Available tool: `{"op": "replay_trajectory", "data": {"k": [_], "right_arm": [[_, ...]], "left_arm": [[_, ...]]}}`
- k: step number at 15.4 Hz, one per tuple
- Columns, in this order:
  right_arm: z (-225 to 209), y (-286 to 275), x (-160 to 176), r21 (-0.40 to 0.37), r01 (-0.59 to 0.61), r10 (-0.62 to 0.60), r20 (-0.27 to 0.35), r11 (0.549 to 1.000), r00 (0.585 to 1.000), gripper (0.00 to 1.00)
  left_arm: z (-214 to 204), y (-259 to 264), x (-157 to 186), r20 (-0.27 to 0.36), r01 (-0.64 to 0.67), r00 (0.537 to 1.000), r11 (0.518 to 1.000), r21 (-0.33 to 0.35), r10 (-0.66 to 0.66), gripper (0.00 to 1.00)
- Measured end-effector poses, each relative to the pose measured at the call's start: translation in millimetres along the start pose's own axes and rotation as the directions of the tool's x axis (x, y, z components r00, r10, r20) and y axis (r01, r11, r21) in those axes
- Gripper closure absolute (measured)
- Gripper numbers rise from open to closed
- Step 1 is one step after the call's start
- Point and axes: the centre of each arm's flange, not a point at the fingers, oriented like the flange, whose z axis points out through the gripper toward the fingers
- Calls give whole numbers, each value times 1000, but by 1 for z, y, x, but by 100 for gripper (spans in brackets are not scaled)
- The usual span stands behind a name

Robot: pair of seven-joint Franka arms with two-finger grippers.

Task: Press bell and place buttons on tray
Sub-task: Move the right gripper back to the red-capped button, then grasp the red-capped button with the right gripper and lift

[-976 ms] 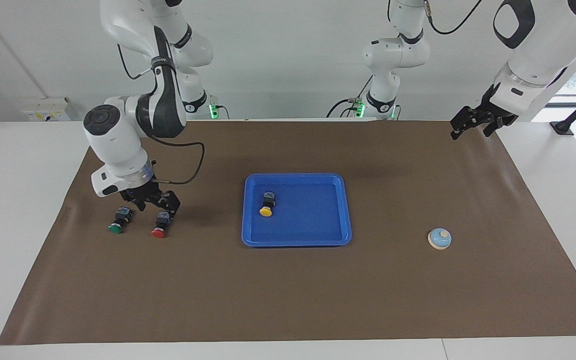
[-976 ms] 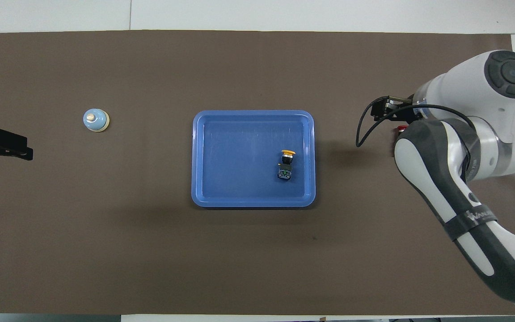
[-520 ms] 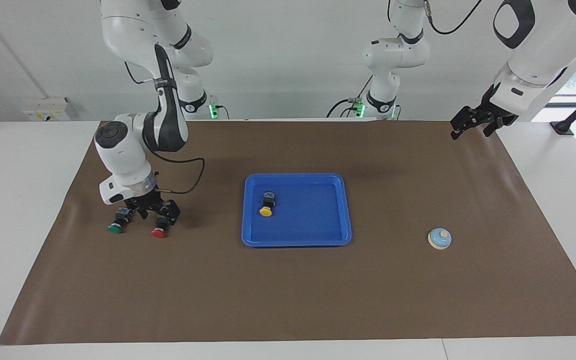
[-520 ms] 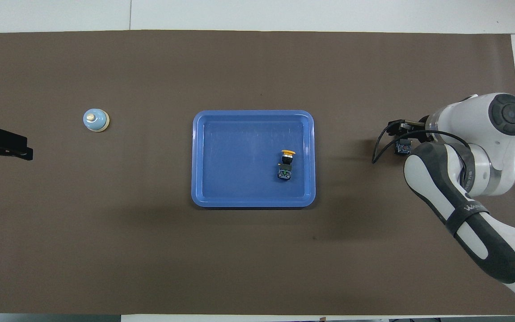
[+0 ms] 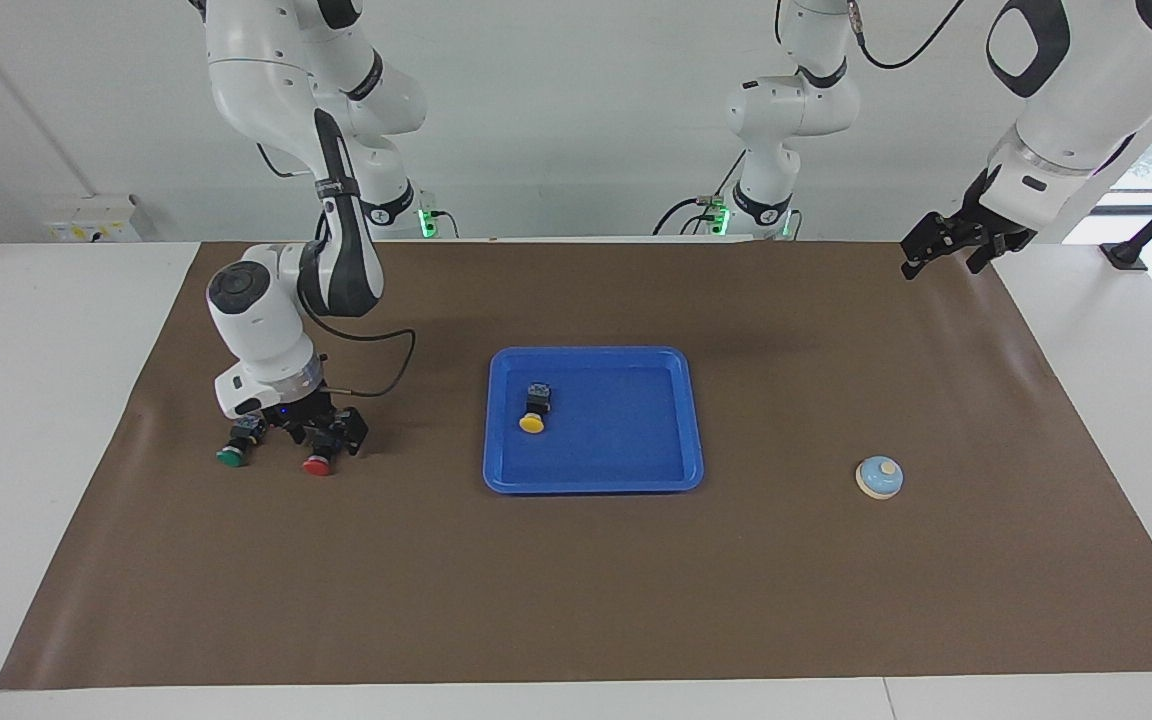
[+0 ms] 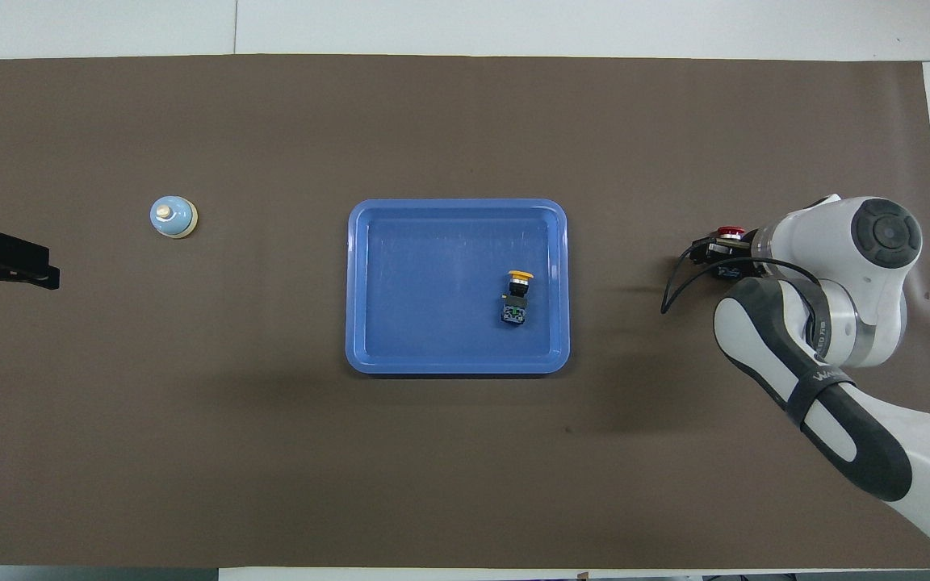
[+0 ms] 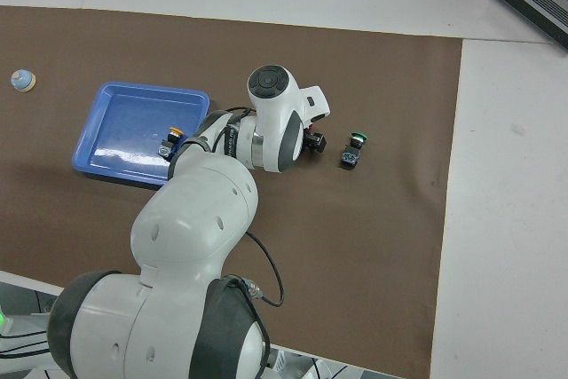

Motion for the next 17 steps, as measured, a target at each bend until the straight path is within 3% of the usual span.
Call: {"op": "replay_trajectory", "data": {"k": [3, 4, 7, 10, 13, 17], "right_arm": [[-7, 0, 1, 1, 19, -19, -4, 1000, 1000, 56], [-9, -1, 0, 0, 22, -22, 0, 1000, 1000, 59], [-12, -5, -1, -3, 30, -30, 23, 1000, 999, 59], [-41, -25, 14, -2, 57, -57, 36, 998, 998, 59], [-90, -82, 22, 2, 108, -108, 50, 994, 993, 59], [-145, -179, 6, 6, 125, -125, 66, 992, 990, 59]], "left_arm": [[0, 0, 0, 0, 0, 1000, 1000, 0, 0, 0], [0, 0, 0, 0, 0, 1000, 1000, 0, 0, 0], [0, 0, 0, 0, 0, 1000, 1000, 0, 0, 0], [0, 0, 0, 0, 0, 1000, 1000, 0, 0, 0], [0, 0, 0, 0, 0, 1000, 1000, 0, 0, 0], [0, 0, 0, 0, 0, 1000, 1000, 0, 0, 0]]}}
